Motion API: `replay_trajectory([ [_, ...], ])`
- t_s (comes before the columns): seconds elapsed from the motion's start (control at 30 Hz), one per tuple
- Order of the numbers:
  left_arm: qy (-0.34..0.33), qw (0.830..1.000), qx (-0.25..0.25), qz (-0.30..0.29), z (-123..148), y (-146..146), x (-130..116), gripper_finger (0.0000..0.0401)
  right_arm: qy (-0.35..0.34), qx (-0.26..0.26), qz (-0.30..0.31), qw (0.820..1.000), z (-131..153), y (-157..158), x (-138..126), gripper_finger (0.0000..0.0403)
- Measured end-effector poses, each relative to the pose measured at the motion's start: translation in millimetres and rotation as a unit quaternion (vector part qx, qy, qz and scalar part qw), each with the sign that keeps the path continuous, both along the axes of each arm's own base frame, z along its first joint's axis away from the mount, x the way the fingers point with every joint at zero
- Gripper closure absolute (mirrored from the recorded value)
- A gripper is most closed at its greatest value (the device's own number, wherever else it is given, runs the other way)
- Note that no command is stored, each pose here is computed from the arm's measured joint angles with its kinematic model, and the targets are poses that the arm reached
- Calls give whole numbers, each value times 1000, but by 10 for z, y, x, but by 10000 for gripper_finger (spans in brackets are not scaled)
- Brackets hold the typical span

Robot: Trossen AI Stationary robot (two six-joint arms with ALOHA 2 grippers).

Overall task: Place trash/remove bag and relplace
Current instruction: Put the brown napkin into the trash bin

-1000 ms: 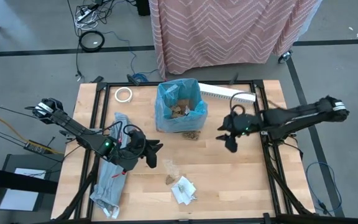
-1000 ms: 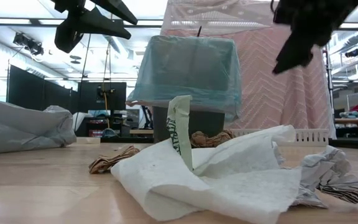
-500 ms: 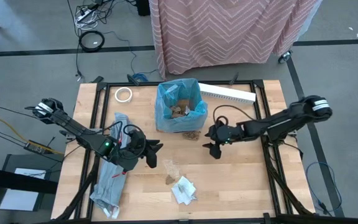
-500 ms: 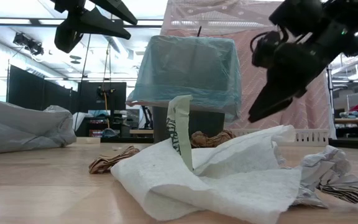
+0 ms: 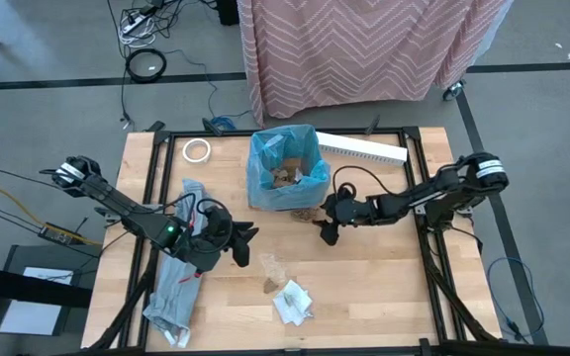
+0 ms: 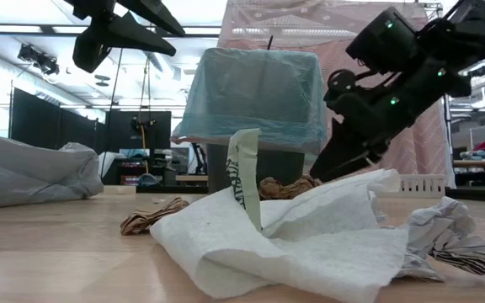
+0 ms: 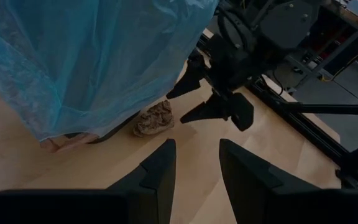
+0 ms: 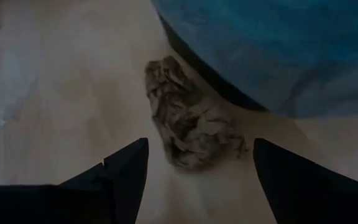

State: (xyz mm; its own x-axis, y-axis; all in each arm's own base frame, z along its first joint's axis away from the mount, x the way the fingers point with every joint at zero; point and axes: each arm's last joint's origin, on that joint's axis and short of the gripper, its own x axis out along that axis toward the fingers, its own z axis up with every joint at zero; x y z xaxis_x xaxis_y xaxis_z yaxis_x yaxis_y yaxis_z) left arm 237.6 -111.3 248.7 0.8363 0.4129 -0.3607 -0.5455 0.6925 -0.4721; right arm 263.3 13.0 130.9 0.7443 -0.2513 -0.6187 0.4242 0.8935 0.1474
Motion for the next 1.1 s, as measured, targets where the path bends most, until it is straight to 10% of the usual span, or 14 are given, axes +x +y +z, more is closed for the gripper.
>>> replay_trajectory([
  [0.27, -4, 1000, -2, 1, 6, -2, 3, 270, -6, 6, 4, 1000, -106, 6, 65, 165],
  [0.53, -4, 1000, -2, 1, 6, -2, 3, 270, 3, 49, -22, 999, -151, 12, 43, 385],
  [0.87, -8, 1000, -5, 1, 11, -4, 7, 270, -41, 83, 50, 994, 6, 312, 37, 399],
  [1.1, -3, 1000, -2, 1, 4, -1, 2, 270, -69, 26, 98, 992, 145, 333, 144, 312],
])
